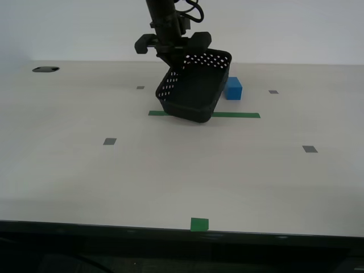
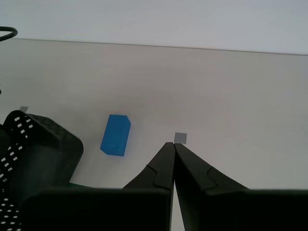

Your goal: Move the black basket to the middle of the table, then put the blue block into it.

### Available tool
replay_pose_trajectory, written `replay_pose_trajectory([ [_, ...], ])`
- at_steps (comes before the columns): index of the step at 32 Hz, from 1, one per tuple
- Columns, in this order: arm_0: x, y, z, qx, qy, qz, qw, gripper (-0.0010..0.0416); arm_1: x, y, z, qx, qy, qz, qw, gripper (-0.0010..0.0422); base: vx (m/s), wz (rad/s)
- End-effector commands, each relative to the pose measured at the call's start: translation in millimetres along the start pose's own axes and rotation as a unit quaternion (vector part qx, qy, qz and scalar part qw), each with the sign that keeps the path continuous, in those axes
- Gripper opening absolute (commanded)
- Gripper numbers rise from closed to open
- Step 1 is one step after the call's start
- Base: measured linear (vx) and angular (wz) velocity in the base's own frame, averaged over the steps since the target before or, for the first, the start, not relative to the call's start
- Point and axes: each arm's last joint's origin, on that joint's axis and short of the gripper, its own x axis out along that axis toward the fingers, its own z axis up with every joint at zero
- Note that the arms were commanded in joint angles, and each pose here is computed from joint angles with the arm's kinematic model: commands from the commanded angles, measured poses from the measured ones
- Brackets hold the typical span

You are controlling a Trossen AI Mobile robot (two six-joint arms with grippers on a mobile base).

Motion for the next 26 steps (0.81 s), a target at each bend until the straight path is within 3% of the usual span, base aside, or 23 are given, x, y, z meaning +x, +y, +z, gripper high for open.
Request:
replay_pose_trajectory([
  [1,0.1,0.4,0.1,0.0,0.0,0.002,1.0,0.0,6.0,-5.1,2.0,0.003,0.021,-0.001,1.0,0.0,0.0,0.0],
  [5,0.1,0.4,0.2,0.0,0.0,0.002,1.0,0.0,19.2,-7.1,-6.3,0.009,0.06,0.002,0.998,0.0,0.0,0.0],
  [8,0.1,0.4,0.1,-0.001,0.0,0.002,1.0,0.0,19.7,-7.2,-4.2,0.011,0.047,0.001,0.999,0.001,0.0,0.0],
  [12,0.1,0.4,0.1,0.0,0.0,0.002,1.0,0.0,16.8,-7.0,-1.4,0.022,0.039,0.0,0.999,0.0093,0.0,0.0],
  [13,0.1,0.4,0.1,0.0,0.0,0.002,1.0,0.0,16.8,-7.2,-1.3,0.02,0.039,0.0,0.999,0.0138,0.0,0.0],
  [17,0.1,0.4,0.1,-0.001,0.0,0.002,1.0,0.0,14.3,-7.5,-0.1,0.016,0.038,0.0,0.999,0.0238,0.0,0.0],
  [20,0.1,0.4,0.1,-0.001,0.0,0.002,1.0,0.0,0.0,-6.1,8.1,0.015,0.019,0.008,1.0,0.0243,0.0,0.0],
  [23,19.4,1.0,-4.4,0.001,0.023,0.016,1.0,0.0,-55.5,2.1,18.3,0.032,-0.044,0.079,0.995,0.0188,0.0,0.0],
  [26,46.6,8.6,-11.9,0.0,0.057,0.059,0.997,0.0,-94.9,11.7,22.1,0.034,-0.08,0.099,0.991,0.0129,0.0,0.0],
])
